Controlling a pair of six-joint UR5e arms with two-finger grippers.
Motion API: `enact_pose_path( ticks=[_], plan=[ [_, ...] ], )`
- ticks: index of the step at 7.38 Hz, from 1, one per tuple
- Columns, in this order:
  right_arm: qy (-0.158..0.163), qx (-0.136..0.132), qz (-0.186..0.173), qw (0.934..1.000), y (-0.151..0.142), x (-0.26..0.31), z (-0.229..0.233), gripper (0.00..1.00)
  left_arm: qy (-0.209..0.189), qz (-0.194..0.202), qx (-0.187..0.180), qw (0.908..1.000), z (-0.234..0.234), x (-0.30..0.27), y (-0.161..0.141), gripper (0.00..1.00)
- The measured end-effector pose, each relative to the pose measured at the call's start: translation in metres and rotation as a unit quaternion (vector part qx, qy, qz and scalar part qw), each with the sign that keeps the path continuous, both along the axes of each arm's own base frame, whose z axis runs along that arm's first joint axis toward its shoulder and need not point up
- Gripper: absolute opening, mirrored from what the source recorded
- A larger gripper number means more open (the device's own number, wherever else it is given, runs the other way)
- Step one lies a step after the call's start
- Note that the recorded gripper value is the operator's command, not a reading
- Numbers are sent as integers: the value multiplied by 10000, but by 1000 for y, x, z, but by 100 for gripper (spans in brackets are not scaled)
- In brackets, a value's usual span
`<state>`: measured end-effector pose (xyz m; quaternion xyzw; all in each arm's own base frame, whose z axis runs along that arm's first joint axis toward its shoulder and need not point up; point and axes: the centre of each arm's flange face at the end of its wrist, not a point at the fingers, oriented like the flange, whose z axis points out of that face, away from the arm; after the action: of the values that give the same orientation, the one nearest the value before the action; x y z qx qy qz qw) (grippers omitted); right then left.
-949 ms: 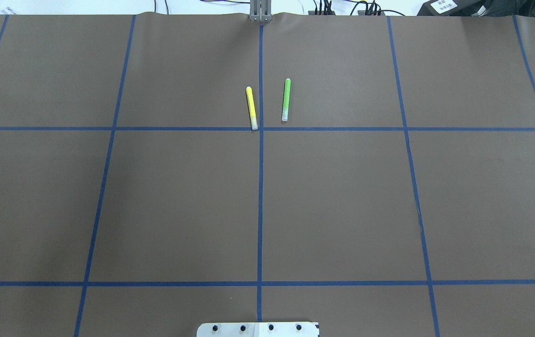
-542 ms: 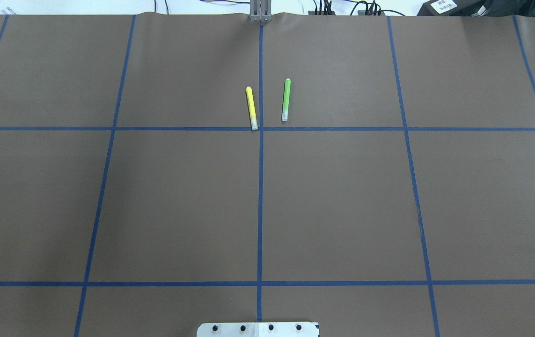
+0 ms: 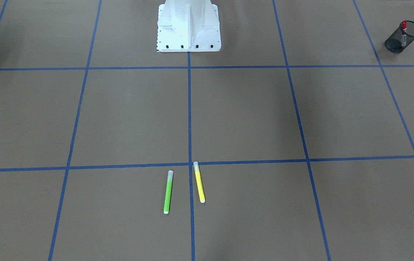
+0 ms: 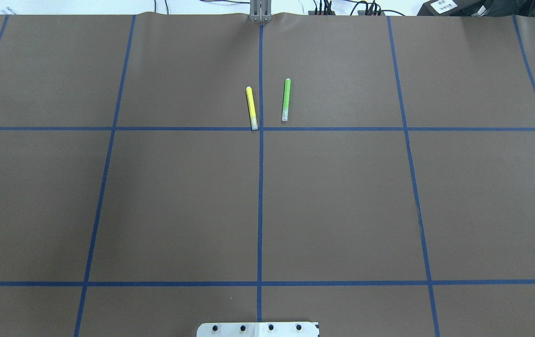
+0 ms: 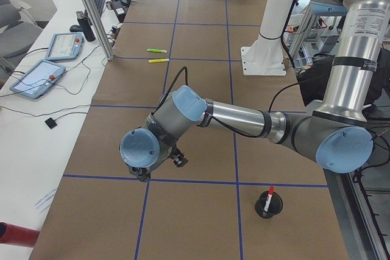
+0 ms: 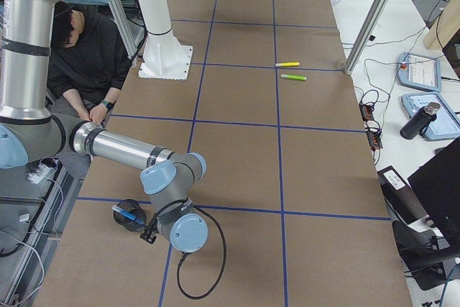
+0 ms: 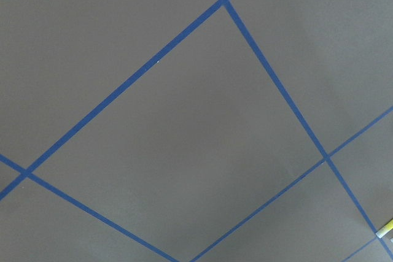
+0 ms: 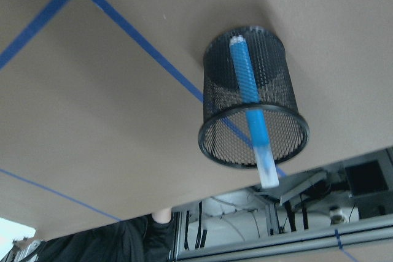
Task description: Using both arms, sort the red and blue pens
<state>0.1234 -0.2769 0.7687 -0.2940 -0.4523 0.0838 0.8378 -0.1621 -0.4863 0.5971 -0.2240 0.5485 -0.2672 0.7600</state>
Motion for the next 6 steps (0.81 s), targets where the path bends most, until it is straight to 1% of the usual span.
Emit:
enact_pose_path(
  ticks=[1, 2, 3, 4, 5, 6],
  plan=[
    [252, 717, 176, 9970, -26, 4, -7, 100, -146, 19, 522, 9985, 3, -1, -4, 100],
    [379, 1256, 331, 9908, -44, 8, -17, 100, -277, 15, 1055, 9940, 14, 0, -1, 100],
    [386, 1594, 441, 9855, -54, 10, -26, 100, -406, 7, 1575, 9867, 26, 2, 6, 100],
    [375, 1861, 500, 9805, -62, 11, -41, 100, -591, 45, 2036, 9773, 35, 3, 14, 100],
    [411, 2112, 550, 9750, -75, 13, -63, 100, -891, 202, 2362, 9674, 38, 7, 15, 100],
    [518, 2248, 658, 9708, -97, 16, -89, 100, -1245, 434, 2478, 9598, 30, 18, 7, 100]
  ],
)
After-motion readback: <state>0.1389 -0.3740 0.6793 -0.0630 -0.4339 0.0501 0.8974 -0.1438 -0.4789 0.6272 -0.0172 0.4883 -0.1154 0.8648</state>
